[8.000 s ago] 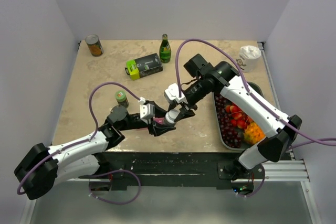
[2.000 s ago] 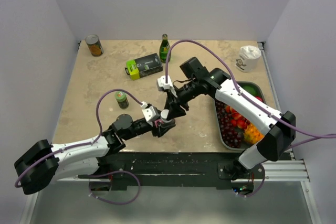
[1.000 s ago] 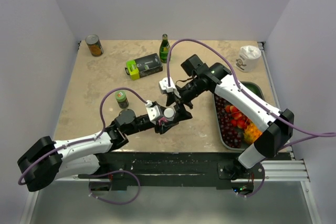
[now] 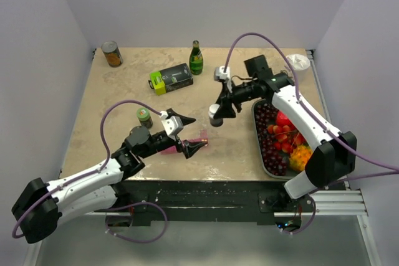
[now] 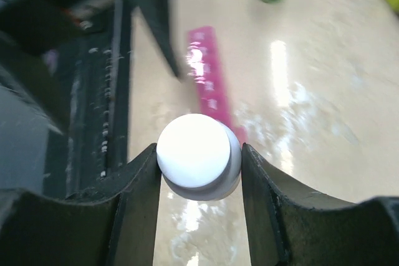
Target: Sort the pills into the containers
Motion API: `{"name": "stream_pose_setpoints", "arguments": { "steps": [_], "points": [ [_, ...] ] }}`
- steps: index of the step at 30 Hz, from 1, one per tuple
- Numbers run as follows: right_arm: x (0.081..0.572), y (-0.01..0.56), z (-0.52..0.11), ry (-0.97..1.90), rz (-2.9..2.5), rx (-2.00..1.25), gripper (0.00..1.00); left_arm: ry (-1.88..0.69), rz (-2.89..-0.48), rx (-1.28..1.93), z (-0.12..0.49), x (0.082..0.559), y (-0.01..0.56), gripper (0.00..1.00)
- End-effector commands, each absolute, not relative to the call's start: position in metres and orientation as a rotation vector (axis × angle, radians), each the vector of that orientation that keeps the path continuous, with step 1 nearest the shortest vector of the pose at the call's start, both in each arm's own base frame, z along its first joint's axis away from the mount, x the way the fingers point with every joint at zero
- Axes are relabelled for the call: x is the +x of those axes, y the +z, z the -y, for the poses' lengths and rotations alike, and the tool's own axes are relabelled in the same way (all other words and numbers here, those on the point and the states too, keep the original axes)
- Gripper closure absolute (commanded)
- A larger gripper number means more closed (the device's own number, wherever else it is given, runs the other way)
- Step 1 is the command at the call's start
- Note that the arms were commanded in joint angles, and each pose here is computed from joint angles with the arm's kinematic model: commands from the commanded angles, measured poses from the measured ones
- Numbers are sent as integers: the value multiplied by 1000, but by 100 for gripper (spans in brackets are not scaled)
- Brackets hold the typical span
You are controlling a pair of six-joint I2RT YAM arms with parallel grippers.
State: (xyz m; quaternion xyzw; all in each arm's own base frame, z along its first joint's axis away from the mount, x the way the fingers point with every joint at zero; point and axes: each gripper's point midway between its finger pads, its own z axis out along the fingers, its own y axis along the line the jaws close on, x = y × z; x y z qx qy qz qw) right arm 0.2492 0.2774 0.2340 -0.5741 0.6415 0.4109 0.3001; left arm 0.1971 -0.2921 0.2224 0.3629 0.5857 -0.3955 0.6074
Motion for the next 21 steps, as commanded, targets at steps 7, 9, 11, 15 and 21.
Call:
{"name": "stream_pose_setpoints", "arguments": {
  "steps": [7,9,11,15,21],
  "points": [
    [447,222,-113,427,-1829,-513,89,-476,-1410,968,243,224,237,1],
    [468,218,-91,338,-1805,-413,88,-439,-1432,1021,238,221,226,1],
    [487,209,-70,221,-1794,-326,88,-416,-1424,1070,236,219,215,1],
    [511,194,-45,102,-1811,-171,85,-423,-1389,1117,237,213,202,1],
    [528,140,-42,160,-1950,-83,75,-413,-1431,1137,238,215,186,1]
  ]
}}
